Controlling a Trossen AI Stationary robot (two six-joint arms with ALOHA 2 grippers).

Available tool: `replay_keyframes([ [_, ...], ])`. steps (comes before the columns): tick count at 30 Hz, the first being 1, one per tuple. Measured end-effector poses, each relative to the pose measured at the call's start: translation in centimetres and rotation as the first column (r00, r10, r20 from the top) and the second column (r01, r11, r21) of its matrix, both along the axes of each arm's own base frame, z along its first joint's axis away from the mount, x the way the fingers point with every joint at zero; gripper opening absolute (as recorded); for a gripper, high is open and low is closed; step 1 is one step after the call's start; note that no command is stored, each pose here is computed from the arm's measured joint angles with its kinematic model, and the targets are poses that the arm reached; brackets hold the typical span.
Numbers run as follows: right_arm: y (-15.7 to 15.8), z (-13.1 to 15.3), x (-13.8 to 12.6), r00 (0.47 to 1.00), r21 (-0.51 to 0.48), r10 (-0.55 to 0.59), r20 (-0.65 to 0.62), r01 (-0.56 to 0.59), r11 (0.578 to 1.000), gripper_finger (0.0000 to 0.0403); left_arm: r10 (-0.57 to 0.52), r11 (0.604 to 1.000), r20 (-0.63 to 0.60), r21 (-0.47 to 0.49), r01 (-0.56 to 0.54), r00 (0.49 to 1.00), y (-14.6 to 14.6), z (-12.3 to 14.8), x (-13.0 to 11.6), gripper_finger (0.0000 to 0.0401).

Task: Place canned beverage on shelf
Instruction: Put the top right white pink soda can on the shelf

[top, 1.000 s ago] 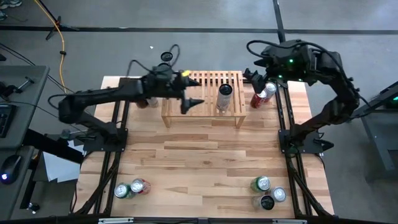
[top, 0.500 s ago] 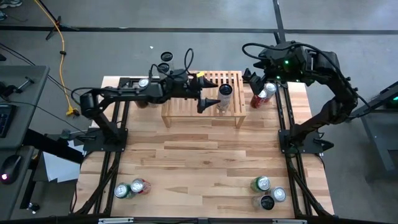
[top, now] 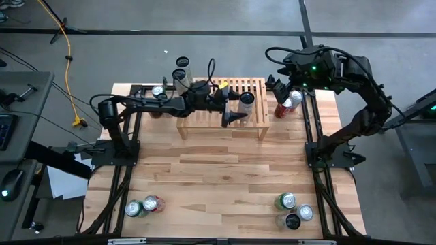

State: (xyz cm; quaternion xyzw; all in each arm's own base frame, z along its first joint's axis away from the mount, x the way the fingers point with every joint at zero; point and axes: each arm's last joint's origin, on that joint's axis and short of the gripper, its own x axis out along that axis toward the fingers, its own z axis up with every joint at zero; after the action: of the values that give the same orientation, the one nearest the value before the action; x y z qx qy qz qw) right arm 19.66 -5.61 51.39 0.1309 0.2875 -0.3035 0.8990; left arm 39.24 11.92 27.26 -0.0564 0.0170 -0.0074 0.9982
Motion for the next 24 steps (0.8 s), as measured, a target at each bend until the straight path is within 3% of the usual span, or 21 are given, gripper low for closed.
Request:
replay_keyframes([
  [17, 0.0, 0.0, 0.0, 1.0, -0.002, 0.001, 0.0, -0.001, 1.0, 0.0323, 0.06, 0.994, 0.025, 0.095, -0.062, 0.998, -2.1, 0.2, 0.7, 0.0375],
  [24, 0.0, 0.0, 0.0, 1.0, -0.003, 0.002, -0.001, -0.002, 1.0, 0.0323, 0.13, 0.987, 0.024, 0.097, -0.132, 0.991, -2.8, 0.2, 0.9, 0.0342],
])
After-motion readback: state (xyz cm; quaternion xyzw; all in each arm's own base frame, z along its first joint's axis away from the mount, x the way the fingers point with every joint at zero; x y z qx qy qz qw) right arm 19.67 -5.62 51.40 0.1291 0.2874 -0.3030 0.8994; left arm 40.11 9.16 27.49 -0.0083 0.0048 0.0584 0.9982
